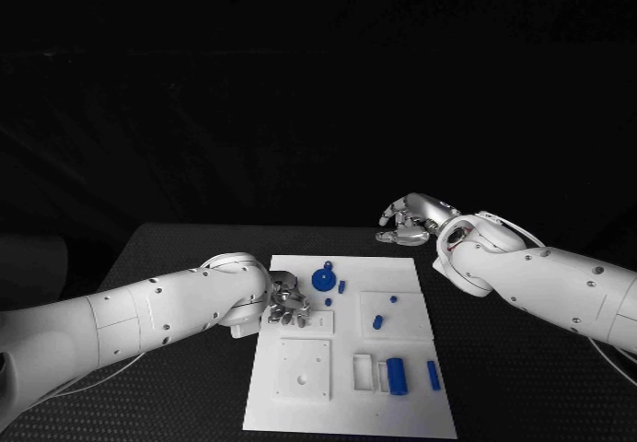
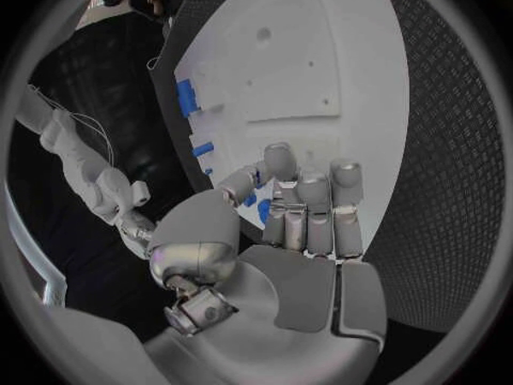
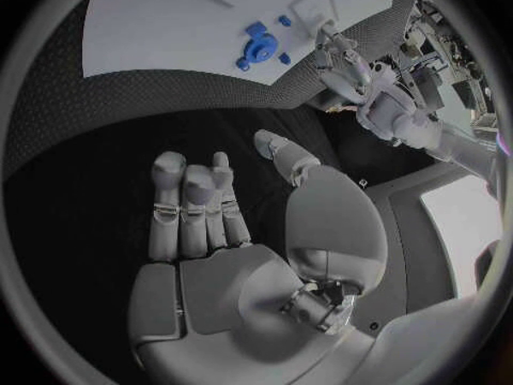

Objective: Assemble the parts on the task board

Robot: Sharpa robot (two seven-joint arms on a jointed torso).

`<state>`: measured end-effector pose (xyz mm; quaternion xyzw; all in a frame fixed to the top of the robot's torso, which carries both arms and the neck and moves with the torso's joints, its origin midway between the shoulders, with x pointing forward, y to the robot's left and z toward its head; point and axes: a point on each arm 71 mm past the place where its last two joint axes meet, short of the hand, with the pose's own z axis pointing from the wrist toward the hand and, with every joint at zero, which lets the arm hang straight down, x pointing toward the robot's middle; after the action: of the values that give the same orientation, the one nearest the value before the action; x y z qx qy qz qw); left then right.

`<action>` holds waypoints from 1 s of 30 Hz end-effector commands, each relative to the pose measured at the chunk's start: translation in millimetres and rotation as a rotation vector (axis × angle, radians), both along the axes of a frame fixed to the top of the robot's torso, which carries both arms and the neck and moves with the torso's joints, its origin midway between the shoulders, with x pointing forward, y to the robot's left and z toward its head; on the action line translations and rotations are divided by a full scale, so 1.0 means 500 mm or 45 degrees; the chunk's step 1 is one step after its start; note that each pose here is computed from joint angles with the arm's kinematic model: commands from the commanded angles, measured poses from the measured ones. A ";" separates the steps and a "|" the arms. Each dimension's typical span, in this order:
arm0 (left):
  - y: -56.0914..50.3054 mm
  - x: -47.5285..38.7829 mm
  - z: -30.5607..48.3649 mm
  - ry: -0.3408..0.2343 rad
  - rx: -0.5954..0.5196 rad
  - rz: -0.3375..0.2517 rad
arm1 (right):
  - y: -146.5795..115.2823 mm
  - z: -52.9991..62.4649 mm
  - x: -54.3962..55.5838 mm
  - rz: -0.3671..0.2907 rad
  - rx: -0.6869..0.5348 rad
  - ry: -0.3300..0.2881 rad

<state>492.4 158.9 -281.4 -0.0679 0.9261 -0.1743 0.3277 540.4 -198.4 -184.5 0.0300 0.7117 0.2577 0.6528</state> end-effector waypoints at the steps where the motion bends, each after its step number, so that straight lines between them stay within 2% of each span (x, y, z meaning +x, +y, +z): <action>1: -0.002 -0.002 0.001 0.009 -0.003 -0.009 | 0.001 -0.001 -0.001 0.013 -0.011 0.006; 14: -0.003 -0.002 0.002 0.003 -0.035 0.000 | 0.002 -0.003 -0.003 0.026 -0.016 0.016; 18: -0.004 -0.003 0.003 0.003 -0.039 -0.004 | 0.008 -0.003 -0.004 0.053 -0.043 0.003; 26: -0.001 -0.005 0.004 0.002 -0.052 0.001 | 0.016 -0.018 -0.008 0.059 -0.051 0.019; 30: 0.003 -0.005 0.012 -0.013 -0.091 0.023 | 0.023 -0.031 -0.010 0.027 -0.061 0.028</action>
<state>489.3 163.5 -278.7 -0.0763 0.9236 -0.1853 0.3269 535.9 -187.5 -197.2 0.0135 0.7225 0.2582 0.6412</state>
